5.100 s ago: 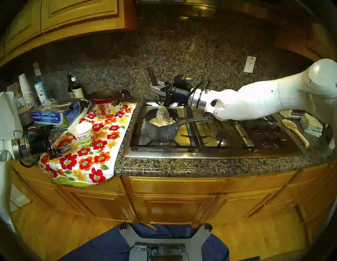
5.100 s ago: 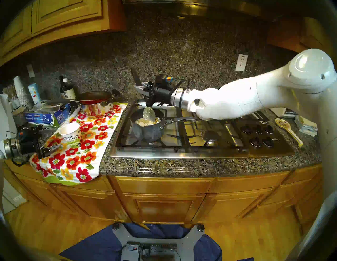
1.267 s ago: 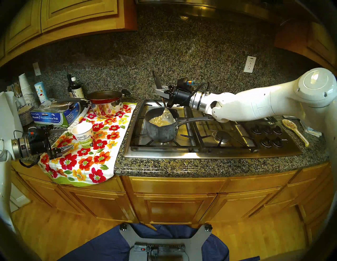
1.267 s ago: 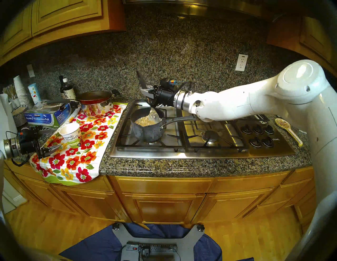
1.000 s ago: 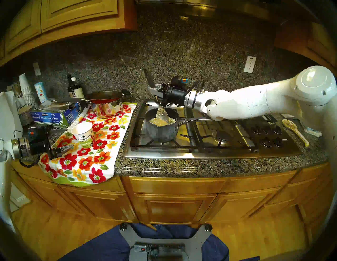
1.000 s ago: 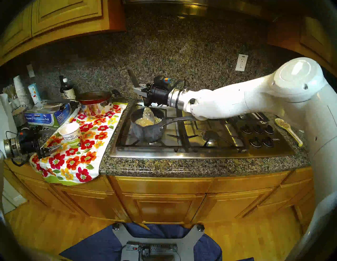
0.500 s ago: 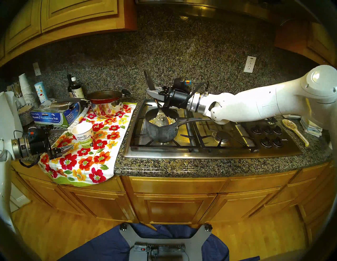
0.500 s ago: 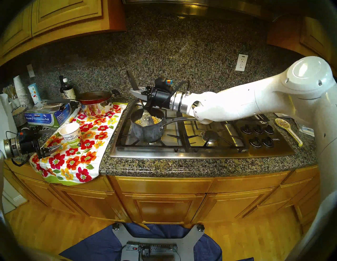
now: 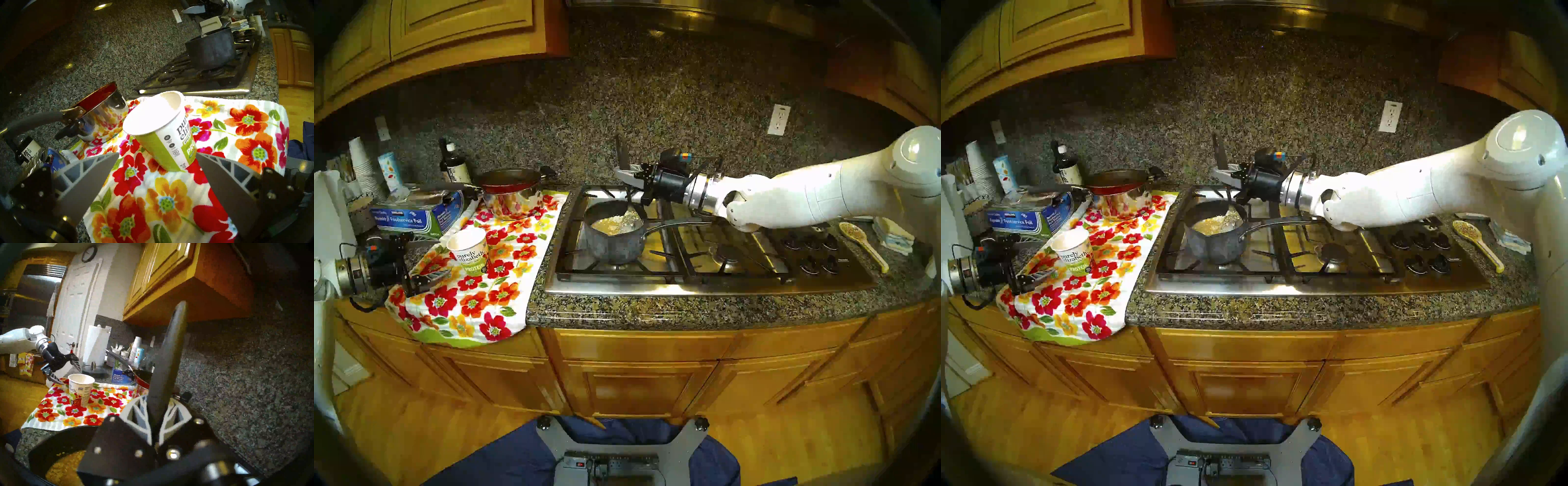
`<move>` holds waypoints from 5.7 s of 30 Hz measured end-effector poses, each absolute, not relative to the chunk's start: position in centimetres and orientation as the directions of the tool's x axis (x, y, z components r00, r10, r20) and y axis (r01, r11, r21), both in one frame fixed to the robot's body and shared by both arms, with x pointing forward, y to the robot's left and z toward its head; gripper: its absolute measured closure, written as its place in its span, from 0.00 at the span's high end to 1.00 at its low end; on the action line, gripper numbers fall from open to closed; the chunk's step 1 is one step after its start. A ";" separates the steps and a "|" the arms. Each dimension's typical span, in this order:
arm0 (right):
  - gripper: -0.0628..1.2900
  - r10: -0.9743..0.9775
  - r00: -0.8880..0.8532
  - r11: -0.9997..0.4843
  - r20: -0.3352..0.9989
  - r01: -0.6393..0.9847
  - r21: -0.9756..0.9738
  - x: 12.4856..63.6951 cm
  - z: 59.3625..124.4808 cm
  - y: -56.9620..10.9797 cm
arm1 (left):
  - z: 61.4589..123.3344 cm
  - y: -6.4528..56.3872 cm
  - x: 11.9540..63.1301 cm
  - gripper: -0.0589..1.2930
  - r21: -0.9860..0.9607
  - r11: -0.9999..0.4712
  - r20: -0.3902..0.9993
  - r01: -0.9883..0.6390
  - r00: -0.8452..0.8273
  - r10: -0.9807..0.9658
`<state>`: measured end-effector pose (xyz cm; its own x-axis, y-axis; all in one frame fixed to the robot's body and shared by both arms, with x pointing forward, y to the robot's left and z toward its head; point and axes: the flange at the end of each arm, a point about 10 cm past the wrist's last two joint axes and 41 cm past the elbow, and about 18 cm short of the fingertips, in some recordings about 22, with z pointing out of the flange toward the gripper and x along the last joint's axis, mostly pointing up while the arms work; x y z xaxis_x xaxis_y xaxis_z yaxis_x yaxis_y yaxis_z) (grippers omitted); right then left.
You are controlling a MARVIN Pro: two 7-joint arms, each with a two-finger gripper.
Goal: Pour oats into pot and stir with a spoon
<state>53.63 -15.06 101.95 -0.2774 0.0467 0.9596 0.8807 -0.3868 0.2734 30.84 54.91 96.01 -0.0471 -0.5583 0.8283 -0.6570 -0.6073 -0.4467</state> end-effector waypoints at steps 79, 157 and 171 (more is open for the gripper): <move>0.03 0.017 -0.315 -0.290 0.949 0.907 0.307 55.7 102.3 -9.6 | 96.0 54.9 30.8 0.94 -0.447 -0.607 0.828 -0.657 -0.047 -0.559; 0.02 0.044 -0.218 -0.336 0.975 0.916 0.220 52.7 100.8 -16.7 | 96.0 54.9 30.8 0.94 -0.447 -0.608 0.828 -0.657 -0.047 -0.559; 0.02 0.069 -0.283 -0.368 0.957 0.884 0.288 55.3 101.6 -16.8 | 96.0 54.9 30.8 0.94 -0.447 -0.607 0.828 -0.657 -0.047 -0.558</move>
